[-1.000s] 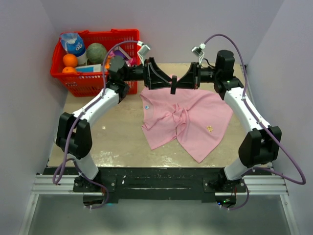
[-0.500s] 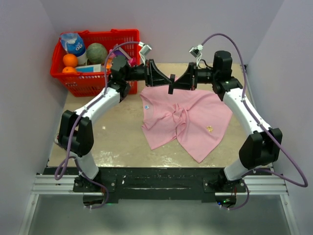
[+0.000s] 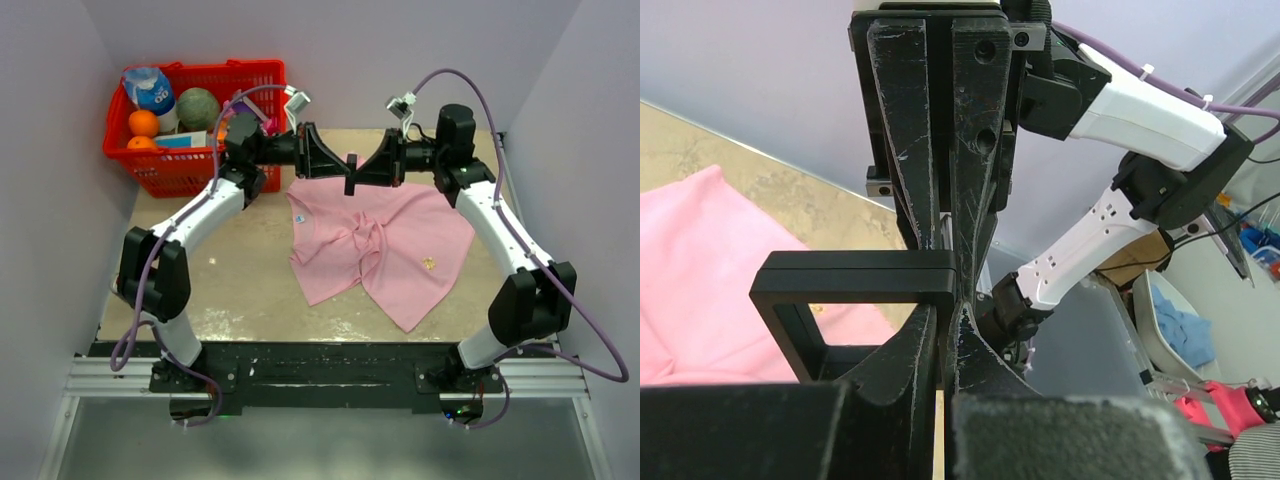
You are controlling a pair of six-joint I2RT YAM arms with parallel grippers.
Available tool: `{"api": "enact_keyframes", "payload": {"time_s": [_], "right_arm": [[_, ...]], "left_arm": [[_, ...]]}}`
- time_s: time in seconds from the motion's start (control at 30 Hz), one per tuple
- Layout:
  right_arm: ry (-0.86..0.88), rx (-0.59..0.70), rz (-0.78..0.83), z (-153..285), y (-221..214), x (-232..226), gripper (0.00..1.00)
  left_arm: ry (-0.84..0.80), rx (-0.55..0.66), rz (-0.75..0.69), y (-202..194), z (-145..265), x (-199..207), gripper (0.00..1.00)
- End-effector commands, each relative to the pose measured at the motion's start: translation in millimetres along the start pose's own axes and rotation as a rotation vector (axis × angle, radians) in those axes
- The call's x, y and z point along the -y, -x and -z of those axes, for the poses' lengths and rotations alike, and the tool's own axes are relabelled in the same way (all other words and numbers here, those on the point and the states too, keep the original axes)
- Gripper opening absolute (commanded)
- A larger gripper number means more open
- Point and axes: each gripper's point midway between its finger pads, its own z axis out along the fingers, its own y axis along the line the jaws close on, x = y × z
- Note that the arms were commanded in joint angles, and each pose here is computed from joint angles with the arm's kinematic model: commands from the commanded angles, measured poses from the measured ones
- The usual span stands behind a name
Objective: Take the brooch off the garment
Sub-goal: Open the brooch box.
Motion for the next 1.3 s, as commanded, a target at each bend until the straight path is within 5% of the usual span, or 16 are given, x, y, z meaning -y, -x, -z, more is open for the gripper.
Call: {"api": "enact_keyframes", "payload": {"time_s": [0.0, 0.07, 0.2, 0.3, 0.53, 0.83, 1.13, 1.27], "right_arm": [[0.201, -0.077, -0.068, 35.2, -11.6, -46.4, 0.00], [0.186, -0.078, -0.203, 39.8, -18.7, -32.5, 0.00], [0.175, -0.066, -0.170, 40.1, -22.9, -26.3, 0.00], [-0.218, 0.076, -0.158, 54.7, -6.3, 30.0, 0.00], [0.143, -0.039, -0.189, 55.7, -30.5, -27.2, 0.00], [0.129, -0.036, -0.240, 55.7, -32.3, -25.5, 0.00], [-0.056, 0.039, -0.266, 48.8, -31.6, 22.7, 0.00], [0.030, -0.004, -0.316, 49.7, -53.7, 19.8, 0.00]], "left_arm": [[0.122, 0.146, -0.111, 54.6, 50.2, 0.1, 0.00], [0.108, 0.157, -0.105, 59.0, 49.9, 8.8, 0.00], [0.091, 0.175, -0.108, 66.1, 50.2, 19.4, 0.00], [0.080, 0.175, -0.146, 71.6, 49.7, 29.8, 0.00], [0.102, 0.166, -0.151, 69.5, 57.8, 25.7, 0.00], [0.083, 0.142, -0.175, 62.3, 51.9, 21.9, 0.00], [0.087, 0.115, -0.114, 44.3, 36.4, 16.6, 0.00], [0.053, 0.111, -0.139, 47.8, 35.3, 24.0, 0.00]]}}
